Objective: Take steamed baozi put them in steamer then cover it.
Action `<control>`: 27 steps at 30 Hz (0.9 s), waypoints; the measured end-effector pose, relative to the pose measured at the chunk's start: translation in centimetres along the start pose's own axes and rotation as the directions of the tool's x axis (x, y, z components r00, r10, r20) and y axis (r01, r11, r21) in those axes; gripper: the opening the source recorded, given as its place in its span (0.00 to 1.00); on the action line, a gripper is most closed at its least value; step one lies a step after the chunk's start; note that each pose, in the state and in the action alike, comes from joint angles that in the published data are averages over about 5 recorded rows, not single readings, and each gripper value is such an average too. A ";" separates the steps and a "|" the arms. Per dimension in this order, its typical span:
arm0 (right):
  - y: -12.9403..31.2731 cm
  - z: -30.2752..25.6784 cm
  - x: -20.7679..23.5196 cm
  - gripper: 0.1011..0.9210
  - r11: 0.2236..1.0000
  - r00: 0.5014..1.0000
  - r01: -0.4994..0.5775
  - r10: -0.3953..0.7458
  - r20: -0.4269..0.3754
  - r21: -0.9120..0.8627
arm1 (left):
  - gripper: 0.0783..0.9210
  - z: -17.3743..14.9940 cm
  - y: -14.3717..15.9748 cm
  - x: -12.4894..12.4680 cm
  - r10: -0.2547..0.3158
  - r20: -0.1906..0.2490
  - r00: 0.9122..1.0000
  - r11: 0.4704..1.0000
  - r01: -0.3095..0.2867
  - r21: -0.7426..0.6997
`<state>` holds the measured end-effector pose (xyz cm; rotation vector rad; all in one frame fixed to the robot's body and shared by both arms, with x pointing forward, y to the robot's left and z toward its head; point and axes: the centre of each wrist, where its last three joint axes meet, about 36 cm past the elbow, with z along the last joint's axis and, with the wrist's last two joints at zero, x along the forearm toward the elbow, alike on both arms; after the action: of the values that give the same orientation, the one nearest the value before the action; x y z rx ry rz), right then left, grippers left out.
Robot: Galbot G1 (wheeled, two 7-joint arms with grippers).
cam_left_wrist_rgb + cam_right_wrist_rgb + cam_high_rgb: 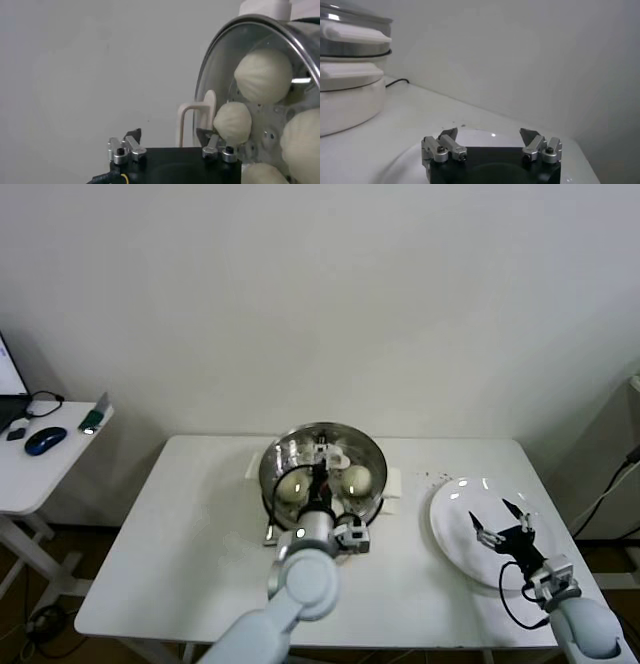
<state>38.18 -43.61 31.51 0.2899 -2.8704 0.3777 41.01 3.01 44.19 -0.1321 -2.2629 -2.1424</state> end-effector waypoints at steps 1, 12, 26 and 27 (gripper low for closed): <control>-0.1 -0.1 0.0 0.88 1.000 1.000 -0.002 0.002 -0.005 -0.002 | 0.79 0.2 0.2 0.4 0.000 0.004 1.000 1.000 0.000 0.009; -0.1 -0.5 -0.1 0.88 1.000 0.999 -0.014 0.013 -0.031 -0.021 | 0.88 3.5 2.5 4.3 -0.042 0.014 0.999 0.994 0.040 0.106; 1.2 -0.6 0.2 0.88 0.999 1.000 -0.003 0.003 -0.007 -0.046 | 0.88 13.9 2.9 6.6 0.014 -0.192 0.981 0.870 0.082 0.486; 1.4 -0.5 0.3 0.88 0.999 1.000 -0.002 0.002 -0.003 -0.048 | 0.88 14.8 2.7 6.8 0.034 -0.208 0.977 0.852 0.081 0.518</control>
<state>37.74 -42.22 31.75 0.2778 -2.8719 0.3083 35.08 18.20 46.53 0.1308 -2.6161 -1.3803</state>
